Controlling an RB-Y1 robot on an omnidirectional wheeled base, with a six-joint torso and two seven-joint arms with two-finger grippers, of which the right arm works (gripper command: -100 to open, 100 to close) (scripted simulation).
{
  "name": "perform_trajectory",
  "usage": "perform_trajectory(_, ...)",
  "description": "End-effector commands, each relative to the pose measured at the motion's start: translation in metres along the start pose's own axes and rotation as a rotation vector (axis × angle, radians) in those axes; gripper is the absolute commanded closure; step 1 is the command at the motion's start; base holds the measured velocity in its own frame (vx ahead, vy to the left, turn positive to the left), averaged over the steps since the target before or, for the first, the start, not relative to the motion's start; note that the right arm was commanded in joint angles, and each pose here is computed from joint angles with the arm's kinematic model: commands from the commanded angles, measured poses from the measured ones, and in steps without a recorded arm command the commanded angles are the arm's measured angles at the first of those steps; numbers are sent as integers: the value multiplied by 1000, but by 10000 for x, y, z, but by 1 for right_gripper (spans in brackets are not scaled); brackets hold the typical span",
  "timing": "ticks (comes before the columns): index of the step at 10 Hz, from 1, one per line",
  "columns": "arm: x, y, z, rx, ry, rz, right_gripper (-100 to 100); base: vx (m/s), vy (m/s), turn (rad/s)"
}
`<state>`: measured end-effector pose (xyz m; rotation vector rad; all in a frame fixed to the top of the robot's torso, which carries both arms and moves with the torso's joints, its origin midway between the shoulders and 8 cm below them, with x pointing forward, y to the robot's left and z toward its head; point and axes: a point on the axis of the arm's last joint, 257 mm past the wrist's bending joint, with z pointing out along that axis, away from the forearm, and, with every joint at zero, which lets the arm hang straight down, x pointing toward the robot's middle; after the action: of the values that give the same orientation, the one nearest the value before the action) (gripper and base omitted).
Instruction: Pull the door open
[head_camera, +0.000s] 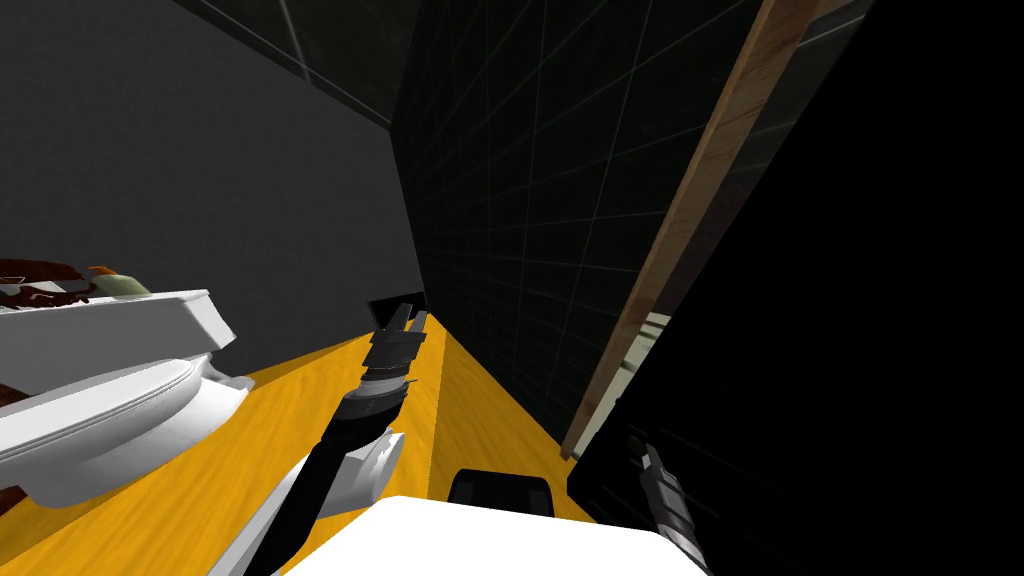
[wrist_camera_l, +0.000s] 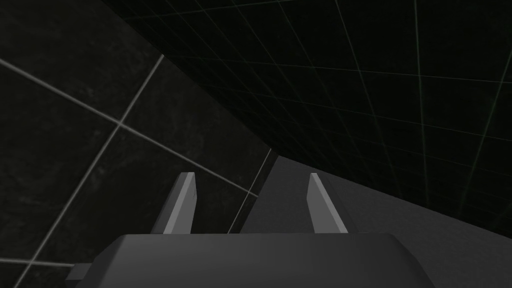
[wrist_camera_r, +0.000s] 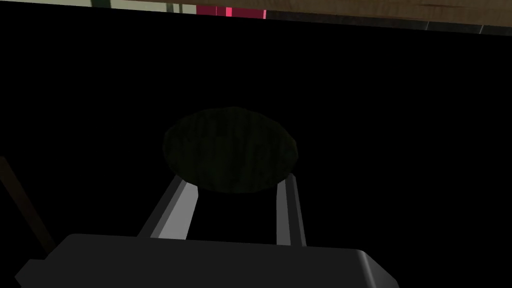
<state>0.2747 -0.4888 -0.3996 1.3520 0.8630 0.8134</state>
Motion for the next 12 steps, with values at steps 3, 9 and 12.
perform_trajectory(3,84,-6,60,1,-6,128,100,-60,-2,66)
perform_trajectory(9,82,-8,135,0,-25,297,100,-53,-3,59)
perform_trajectory(12,80,-9,183,-2,-37,397,100,-48,-1,62)
